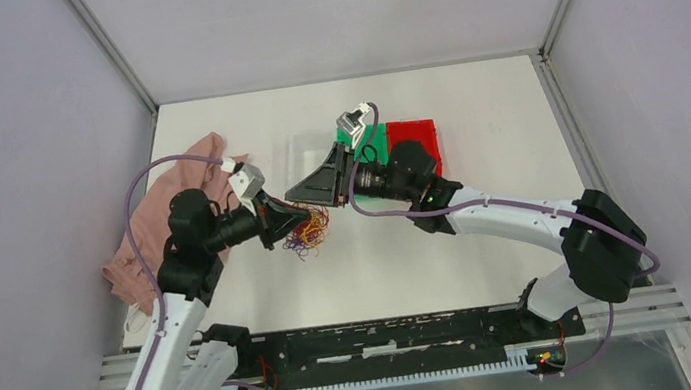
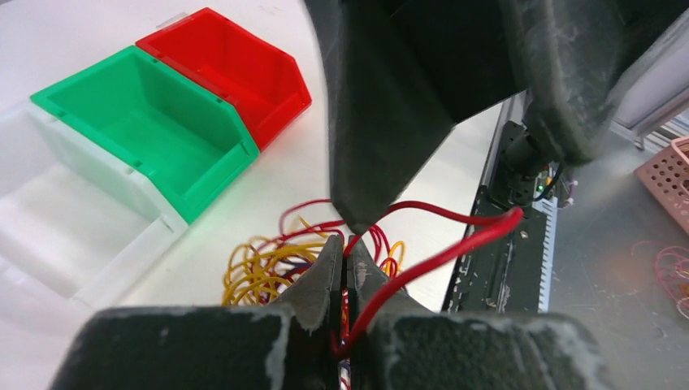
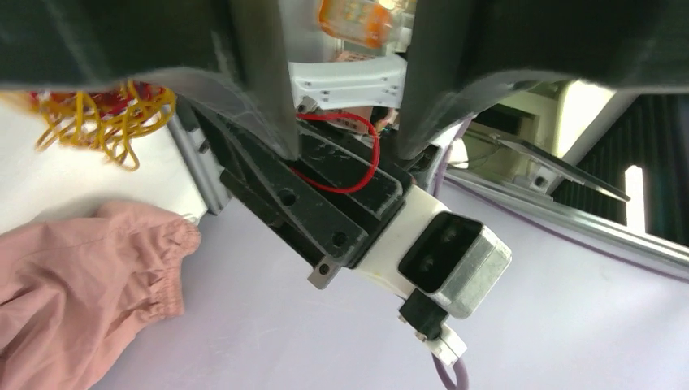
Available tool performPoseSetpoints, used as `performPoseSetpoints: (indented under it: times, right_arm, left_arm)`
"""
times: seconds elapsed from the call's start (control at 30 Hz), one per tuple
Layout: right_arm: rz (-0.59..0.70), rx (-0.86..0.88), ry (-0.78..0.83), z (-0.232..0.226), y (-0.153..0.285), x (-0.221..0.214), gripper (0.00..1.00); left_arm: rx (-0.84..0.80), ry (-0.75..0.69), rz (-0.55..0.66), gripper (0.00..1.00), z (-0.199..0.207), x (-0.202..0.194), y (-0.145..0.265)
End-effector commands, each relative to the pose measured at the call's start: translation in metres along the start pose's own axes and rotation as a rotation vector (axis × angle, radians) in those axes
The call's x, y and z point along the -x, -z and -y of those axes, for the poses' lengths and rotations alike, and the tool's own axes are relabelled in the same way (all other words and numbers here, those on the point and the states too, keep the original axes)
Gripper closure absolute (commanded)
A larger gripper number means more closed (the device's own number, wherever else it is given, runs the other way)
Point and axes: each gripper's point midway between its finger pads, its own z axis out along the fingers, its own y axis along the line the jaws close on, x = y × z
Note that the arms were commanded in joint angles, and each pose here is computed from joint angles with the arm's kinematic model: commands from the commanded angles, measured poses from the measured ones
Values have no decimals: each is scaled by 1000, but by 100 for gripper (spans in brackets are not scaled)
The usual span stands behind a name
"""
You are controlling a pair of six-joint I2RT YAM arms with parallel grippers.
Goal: Untangle the cables
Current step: Untie the cable.
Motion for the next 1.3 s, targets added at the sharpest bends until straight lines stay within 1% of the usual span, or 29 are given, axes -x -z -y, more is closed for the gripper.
performPoseSetpoints:
  times: [0.0,0.03,0.07,0.13,0.27,0.4,0.53,0.67,0.87,1.0,1.07,1.13,1.2,1.27]
  right_arm:
    - [24,20,113,-16,12,5,29]
    - [31,-5,142,-12,18,6,21]
    - [41,-27,169,-8,26,7,16]
    - [51,-60,239,-1,41,6,14]
    - [20,-113,446,4,65,-1,15]
    - [0,-48,619,-7,74,-5,17]
    - [48,-1,733,-15,72,3,23]
    - [34,31,764,-13,66,0,23]
    - [42,129,793,-27,49,-9,22]
    - [22,126,793,-22,35,-17,24]
    - [20,112,780,-15,30,-19,28]
    - [20,98,759,-9,25,-20,34]
    - [18,76,730,-2,23,-21,44]
    - [12,56,704,6,22,-24,51]
  left_arm:
    - [-92,-3,57,97,27,30,5]
    - [-95,6,59,97,29,32,6]
    - [-96,14,62,97,30,34,6]
    - [-98,42,64,97,31,37,6]
    - [-114,118,77,97,36,45,5]
    - [-143,193,91,97,42,54,4]
    - [-184,261,106,97,49,64,4]
    - [-218,300,101,97,56,73,5]
    - [-253,343,88,97,64,79,5]
    - [-263,358,87,97,67,84,5]
    - [-268,364,90,97,69,89,6]
    - [-273,369,92,97,72,93,7]
    - [-278,370,94,97,74,97,8]
    - [-283,371,94,97,76,99,9]
